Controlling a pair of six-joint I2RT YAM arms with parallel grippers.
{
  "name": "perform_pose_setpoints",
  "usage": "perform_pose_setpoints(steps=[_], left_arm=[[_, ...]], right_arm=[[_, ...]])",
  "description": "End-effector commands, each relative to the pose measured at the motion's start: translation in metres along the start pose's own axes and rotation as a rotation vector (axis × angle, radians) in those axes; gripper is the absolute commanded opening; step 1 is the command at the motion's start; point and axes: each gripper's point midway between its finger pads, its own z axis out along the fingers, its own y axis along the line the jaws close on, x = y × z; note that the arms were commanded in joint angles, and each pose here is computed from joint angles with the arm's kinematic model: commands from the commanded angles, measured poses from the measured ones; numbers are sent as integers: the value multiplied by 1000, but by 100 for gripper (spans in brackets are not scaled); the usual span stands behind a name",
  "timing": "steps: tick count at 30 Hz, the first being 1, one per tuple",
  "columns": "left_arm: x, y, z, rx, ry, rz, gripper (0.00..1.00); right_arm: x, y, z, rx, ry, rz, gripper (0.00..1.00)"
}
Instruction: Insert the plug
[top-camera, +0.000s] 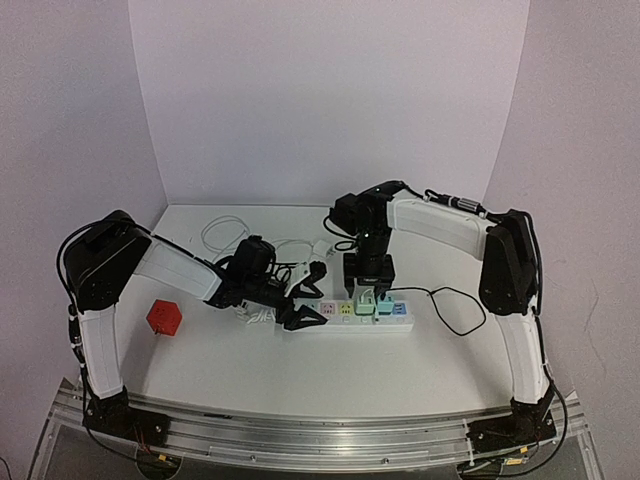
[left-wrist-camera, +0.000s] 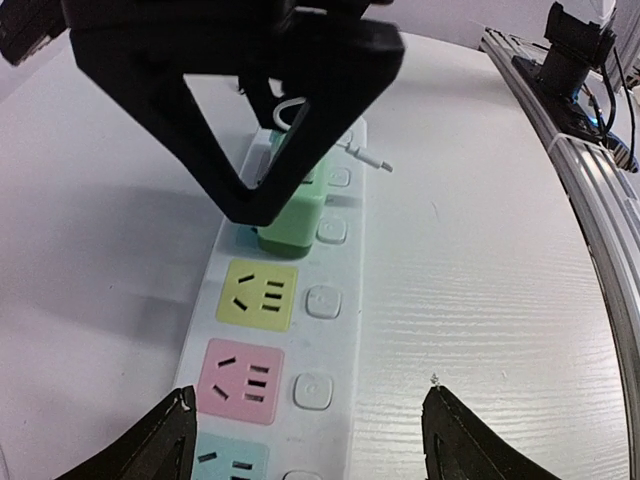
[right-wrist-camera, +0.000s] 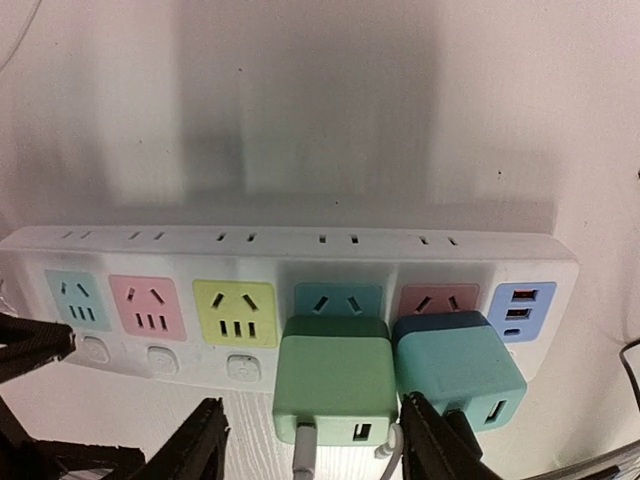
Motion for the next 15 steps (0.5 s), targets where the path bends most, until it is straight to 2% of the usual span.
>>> perform_pose_setpoints(steps=[1, 4, 8, 11, 15], left_arm=[[-13, -7, -10, 38, -22, 34, 76], [-16, -11, -10, 63, -35, 31, 76], [-16, -12, -11, 68, -37, 34, 75], [-17, -11, -11, 62, -36, 36, 75], [-19, -9, -12, 54, -39, 38, 75]], right_arm=[[-11, 7, -25, -36, -62, -17, 68], [-18, 12, -44, -65, -108, -46, 78], [-29, 12, -75, -84, -195, -63, 80], [-31, 4, -99, -81, -258, -46, 78], [-15, -23, -102, -3, -238, 12, 66]])
